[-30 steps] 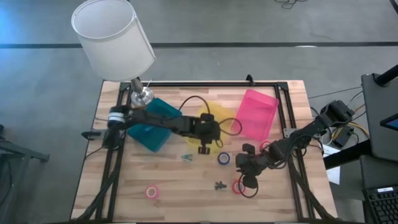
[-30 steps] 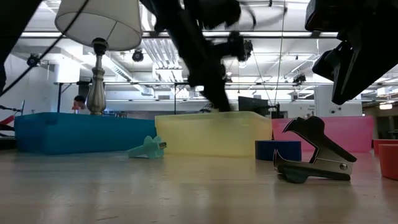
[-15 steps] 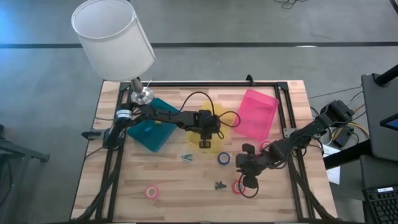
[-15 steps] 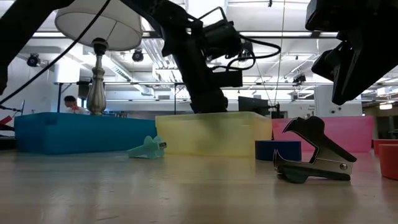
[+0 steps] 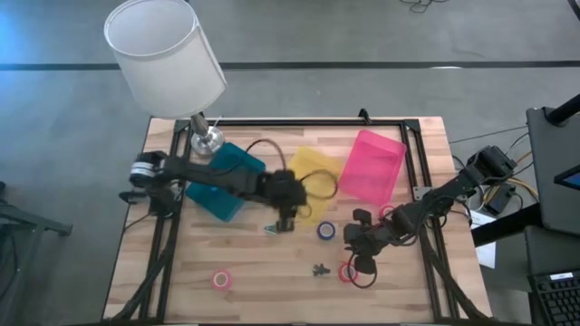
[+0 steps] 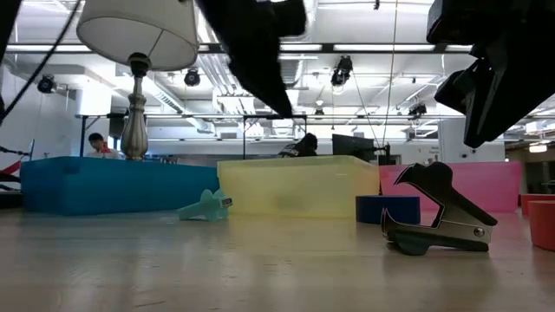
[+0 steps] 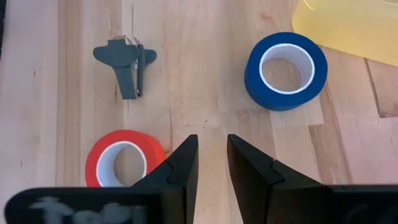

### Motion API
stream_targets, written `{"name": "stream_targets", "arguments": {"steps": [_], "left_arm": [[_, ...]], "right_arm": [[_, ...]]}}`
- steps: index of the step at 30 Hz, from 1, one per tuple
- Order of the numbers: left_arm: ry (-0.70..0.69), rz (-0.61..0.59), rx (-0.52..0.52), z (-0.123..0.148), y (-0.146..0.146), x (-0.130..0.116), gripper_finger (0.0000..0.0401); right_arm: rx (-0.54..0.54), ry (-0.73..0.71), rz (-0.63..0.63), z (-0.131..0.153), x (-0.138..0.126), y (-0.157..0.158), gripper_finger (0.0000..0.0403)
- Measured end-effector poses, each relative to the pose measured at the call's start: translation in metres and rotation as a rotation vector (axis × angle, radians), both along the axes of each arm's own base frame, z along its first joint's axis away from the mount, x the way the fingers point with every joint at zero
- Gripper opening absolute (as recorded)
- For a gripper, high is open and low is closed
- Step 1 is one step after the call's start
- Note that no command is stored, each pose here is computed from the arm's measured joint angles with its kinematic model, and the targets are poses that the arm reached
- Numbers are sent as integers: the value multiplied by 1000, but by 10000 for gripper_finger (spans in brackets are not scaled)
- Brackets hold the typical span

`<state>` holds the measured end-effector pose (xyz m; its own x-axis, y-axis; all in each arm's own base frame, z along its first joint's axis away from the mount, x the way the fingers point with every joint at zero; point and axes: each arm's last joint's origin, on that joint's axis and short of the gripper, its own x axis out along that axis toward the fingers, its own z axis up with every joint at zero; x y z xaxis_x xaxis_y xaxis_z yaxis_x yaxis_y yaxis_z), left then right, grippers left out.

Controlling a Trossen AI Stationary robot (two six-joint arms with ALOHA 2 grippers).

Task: Pick and place Stapler, Stapler remover, tape
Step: Put the light blue staple remover into the yellow bin

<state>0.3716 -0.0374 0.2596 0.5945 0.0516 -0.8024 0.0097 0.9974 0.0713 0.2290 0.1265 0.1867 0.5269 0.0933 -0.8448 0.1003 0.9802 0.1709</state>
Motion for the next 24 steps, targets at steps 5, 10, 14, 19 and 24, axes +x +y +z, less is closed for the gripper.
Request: {"name": "stream_targets", "arguments": {"steps": [5,10,14,19,24], "left_arm": [[96,-85,0,-29,-39,-27,153],[125,-51,-6,-56,-62,-46,154],[88,-33,27,-75,-66,-53,154],[60,0,29,-89,-64,-57,154],[83,-4,40,-96,-62,-62,151]], "right_arm": [[0,0,0,-1,0,0,79],[-2,4,0,-1,-1,0,79],[-1,2,0,-1,-1,0,79],[-1,2,-1,-1,-1,0,79],[-1,2,-1,-1,-1,0,79]]}}
